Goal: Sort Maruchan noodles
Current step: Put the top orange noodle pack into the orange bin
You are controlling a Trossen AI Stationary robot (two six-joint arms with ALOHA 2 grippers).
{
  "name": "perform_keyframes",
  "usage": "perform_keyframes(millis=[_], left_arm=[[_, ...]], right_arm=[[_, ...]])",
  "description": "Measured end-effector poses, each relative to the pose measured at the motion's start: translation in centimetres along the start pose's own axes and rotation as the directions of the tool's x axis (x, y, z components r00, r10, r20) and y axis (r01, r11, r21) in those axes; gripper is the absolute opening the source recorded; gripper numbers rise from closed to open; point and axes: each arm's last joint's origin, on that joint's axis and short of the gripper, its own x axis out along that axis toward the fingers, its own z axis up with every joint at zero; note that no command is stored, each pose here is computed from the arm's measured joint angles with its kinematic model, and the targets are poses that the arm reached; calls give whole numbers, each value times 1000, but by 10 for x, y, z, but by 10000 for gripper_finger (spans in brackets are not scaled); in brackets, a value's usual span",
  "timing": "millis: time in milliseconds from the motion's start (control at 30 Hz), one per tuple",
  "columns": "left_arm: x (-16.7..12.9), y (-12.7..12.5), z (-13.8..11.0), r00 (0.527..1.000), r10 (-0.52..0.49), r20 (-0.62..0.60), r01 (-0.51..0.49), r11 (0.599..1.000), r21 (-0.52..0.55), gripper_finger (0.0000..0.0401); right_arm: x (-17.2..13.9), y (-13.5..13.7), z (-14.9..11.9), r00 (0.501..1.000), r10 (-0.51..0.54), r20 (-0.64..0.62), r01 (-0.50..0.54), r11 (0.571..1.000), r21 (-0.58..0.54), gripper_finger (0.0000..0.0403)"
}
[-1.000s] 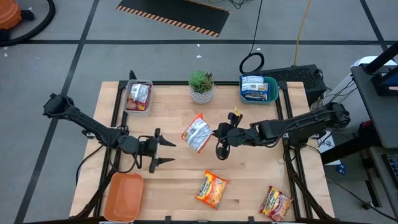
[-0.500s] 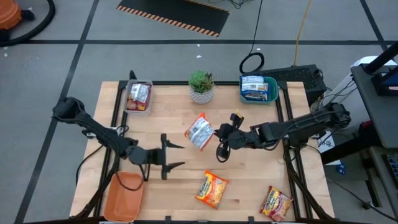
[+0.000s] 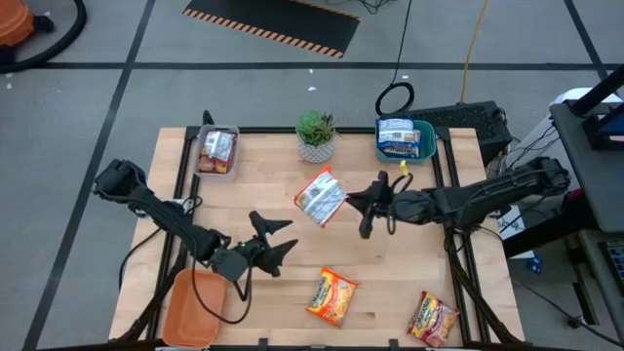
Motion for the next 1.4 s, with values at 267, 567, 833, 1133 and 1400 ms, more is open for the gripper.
perform_keyframes(millis=[267, 567, 833, 1133, 1400], left_arm=[[9, -19, -11, 990, 103, -101, -80, 975, 209, 328], [28, -34, -19, 943, 280, -178, -166, 863, 477, 371], [42, -36, -22, 930, 309, -199, -164, 833, 528, 372], [47, -29, -10, 927, 319, -197, -179, 838, 516, 372], [48, -29, -11, 925, 321, -202, -174, 833, 526, 372]], right_arm=[[-10, -7, -4, 999, 18, 49, -20, 999, 49, 9], [-4, -5, -7, 999, 17, 48, -20, 998, 59, 9], [9, -5, -15, 1000, 3, 20, -4, 998, 59, 9], [30, 0, -20, 990, 139, 26, -141, 985, 98, 9], [39, 2, -23, 987, 152, 45, -156, 981, 113, 9]])
